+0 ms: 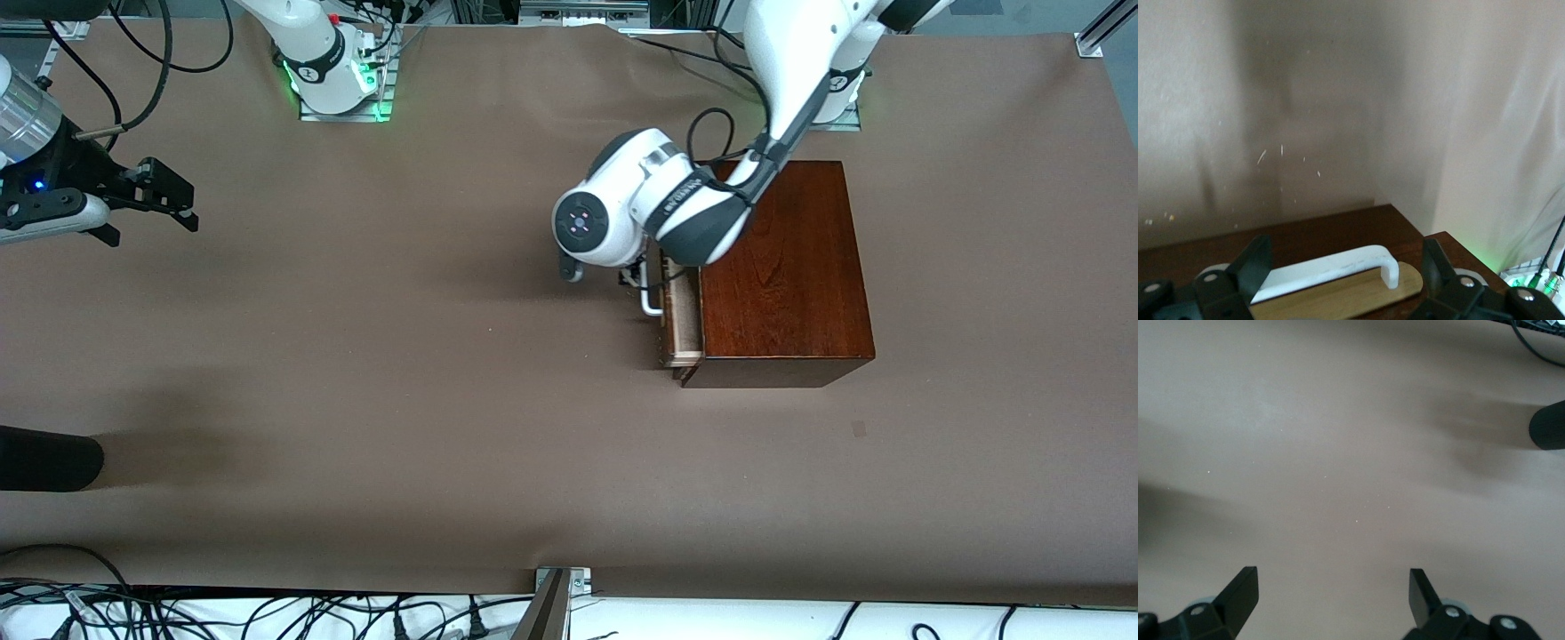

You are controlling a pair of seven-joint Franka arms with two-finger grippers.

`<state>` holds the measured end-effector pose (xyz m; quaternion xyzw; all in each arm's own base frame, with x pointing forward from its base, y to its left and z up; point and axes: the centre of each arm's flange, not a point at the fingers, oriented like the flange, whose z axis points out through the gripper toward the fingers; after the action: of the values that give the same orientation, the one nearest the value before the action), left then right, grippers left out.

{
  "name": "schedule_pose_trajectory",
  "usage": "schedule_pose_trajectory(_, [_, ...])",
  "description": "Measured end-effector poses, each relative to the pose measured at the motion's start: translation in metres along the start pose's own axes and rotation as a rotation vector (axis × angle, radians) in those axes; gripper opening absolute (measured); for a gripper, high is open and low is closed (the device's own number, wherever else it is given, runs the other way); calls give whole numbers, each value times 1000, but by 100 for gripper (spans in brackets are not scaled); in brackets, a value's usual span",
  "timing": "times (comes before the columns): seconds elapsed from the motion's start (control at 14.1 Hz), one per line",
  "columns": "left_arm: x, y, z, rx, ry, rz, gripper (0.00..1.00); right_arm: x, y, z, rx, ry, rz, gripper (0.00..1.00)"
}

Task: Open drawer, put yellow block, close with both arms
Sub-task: 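Push the drawer shut into the box with the left gripper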

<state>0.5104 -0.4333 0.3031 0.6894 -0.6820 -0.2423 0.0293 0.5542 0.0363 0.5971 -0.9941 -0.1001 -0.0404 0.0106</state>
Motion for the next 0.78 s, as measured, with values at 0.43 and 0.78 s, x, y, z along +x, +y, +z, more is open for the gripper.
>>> schedule_pose_trajectory(0.43, [-34, -13, -6, -27, -25, -49, 100, 0, -3, 1, 1, -4, 9, 100])
schedule_pose_trajectory(0.78, [-47, -18, -14, -11, -31, -68, 100, 0, -3, 1, 1, -5, 10, 100])
